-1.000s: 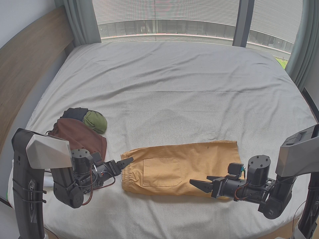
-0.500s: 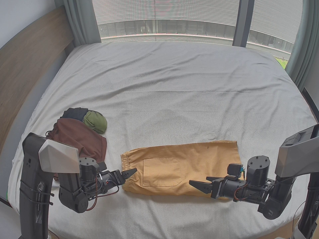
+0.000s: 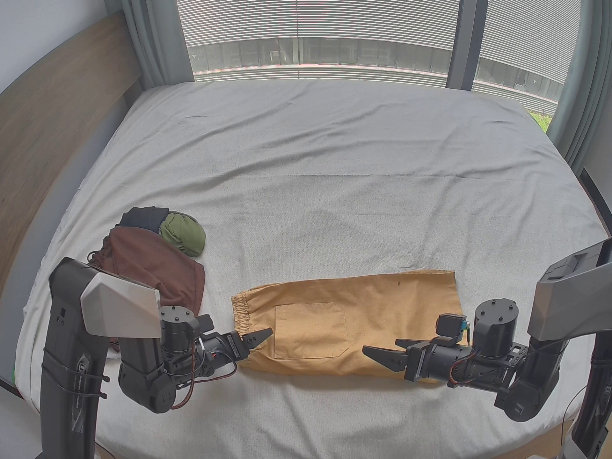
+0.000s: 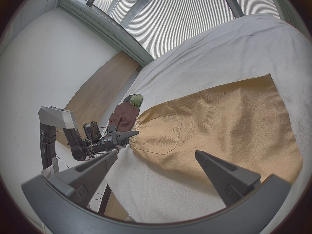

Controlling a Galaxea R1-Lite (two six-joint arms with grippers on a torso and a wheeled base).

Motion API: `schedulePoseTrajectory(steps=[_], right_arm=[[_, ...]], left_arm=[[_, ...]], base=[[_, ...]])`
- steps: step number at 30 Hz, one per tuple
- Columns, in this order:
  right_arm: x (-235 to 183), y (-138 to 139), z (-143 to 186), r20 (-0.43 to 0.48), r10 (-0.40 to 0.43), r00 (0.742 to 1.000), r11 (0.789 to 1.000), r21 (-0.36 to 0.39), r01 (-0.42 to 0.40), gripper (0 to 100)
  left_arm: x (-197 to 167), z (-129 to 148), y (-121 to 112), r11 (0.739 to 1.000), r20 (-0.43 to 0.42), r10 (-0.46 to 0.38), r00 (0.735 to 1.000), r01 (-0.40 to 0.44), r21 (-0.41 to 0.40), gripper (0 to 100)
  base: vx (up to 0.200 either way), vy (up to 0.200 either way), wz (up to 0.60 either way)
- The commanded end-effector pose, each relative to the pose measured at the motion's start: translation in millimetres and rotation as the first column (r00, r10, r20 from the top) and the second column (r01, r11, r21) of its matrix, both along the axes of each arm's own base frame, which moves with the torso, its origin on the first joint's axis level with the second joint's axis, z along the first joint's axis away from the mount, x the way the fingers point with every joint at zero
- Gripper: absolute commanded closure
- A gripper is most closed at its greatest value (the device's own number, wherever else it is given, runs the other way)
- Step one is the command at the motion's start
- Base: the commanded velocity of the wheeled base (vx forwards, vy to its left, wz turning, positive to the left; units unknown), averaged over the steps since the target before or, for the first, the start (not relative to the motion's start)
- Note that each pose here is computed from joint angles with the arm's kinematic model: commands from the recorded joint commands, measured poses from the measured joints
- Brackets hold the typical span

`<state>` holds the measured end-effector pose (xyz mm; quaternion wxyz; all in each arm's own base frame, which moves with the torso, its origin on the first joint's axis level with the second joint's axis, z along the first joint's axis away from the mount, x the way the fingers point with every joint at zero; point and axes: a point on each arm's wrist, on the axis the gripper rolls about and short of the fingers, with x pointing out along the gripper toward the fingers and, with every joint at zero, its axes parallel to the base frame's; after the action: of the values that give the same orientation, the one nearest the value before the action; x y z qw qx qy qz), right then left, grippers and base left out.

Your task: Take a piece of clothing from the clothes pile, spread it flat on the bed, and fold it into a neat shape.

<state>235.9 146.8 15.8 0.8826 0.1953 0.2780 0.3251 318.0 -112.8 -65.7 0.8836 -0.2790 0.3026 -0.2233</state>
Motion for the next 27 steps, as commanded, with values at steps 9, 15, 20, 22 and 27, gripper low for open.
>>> schedulePoseTrajectory(steps=[9, 15, 20, 22, 27], right_arm=[[0, 0, 1, 0.005, 0.0, 1.0, 1.0, 0.003, 0.0, 0], [0, 0, 2, 0.007, 0.0, 1.0, 1.0, 0.004, 0.0, 0], [0, 0, 1, 0.005, 0.0, 1.0, 1.0, 0.003, 0.0, 0], [0, 0, 1, 0.005, 0.0, 1.0, 1.0, 0.003, 0.0, 0], [0, 0, 1, 0.004, 0.0, 1.0, 1.0, 0.002, 0.0, 0]], left_arm=[[4, 3, -13, 0.999, 0.006, -0.017, 1.0, 0.017, -0.046, 0], [6, 5, -22, 0.997, 0.015, -0.031, 0.999, 0.032, -0.067, 0], [6, 5, -22, 0.997, 0.014, -0.03, 0.999, 0.031, -0.07, 0], [6, 5, -22, 0.997, 0.016, -0.03, 0.999, 0.031, -0.071, 0], [6, 5, -22, 0.997, 0.015, -0.029, 0.999, 0.03, -0.068, 0]], base=[[0.0, 0.0, 0.0], [0.0, 0.0, 0.0], [0.0, 0.0, 0.0], [0.0, 0.0, 0.0], [0.0, 0.0, 0.0]])
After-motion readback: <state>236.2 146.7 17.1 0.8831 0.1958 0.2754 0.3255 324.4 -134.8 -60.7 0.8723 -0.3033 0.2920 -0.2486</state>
